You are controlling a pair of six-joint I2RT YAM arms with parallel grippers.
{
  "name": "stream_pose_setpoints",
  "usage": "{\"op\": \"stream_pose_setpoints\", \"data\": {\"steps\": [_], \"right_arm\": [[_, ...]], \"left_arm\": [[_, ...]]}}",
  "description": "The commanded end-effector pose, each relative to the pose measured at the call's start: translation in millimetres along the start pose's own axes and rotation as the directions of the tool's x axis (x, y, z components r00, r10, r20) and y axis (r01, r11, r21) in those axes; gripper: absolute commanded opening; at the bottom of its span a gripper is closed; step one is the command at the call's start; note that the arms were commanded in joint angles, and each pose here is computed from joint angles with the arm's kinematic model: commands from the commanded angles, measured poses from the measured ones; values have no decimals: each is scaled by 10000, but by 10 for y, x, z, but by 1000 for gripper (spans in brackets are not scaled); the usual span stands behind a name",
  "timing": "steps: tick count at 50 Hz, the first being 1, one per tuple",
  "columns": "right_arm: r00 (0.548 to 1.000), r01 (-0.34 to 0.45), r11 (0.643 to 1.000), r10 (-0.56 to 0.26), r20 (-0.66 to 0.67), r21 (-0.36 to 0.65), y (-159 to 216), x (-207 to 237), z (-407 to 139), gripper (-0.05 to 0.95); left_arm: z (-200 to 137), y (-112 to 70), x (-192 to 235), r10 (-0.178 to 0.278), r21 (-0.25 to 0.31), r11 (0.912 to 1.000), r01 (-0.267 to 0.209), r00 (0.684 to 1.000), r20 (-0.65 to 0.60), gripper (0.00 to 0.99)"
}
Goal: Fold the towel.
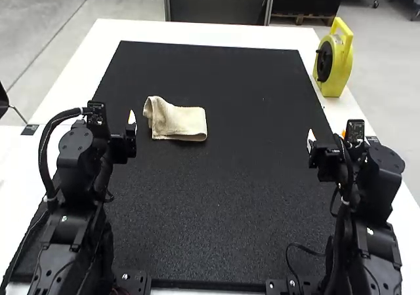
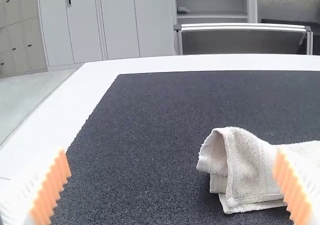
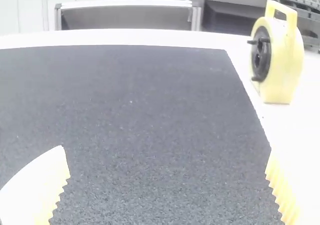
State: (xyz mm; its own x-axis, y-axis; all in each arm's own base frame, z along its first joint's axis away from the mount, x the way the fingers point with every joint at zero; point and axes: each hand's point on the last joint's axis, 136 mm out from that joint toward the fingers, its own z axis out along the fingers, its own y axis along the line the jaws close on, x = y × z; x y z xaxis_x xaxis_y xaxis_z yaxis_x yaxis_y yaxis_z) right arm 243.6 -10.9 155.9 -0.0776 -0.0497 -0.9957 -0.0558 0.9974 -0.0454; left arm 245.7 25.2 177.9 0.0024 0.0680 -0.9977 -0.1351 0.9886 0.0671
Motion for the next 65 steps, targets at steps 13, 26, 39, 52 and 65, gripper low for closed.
{"op": "stream_pose_setpoints", "data": {"steps": [13,26,39,52,65], "right_arm": [[9989,-402,9992,399,-261,-83,184,74,32,913],[9994,-295,9944,274,-219,-1014,421,56,27,913],[9996,-270,9940,255,-155,-1059,431,41,27,913],[9996,-270,9940,255,-155,-1059,431,41,27,915],[9996,-270,9940,255,-155,-1059,431,41,27,913]], "left_arm": [[-7,5,-27,-111,-23,9999,111,9998,142,961],[-7,5,-27,-111,-23,9999,111,9998,142,961],[-7,5,-27,-111,-23,9999,111,9998,142,961],[-7,5,-27,-111,-23,9999,111,9998,142,961],[-7,5,-27,-111,-23,9999,111,9998,142,961]]}}
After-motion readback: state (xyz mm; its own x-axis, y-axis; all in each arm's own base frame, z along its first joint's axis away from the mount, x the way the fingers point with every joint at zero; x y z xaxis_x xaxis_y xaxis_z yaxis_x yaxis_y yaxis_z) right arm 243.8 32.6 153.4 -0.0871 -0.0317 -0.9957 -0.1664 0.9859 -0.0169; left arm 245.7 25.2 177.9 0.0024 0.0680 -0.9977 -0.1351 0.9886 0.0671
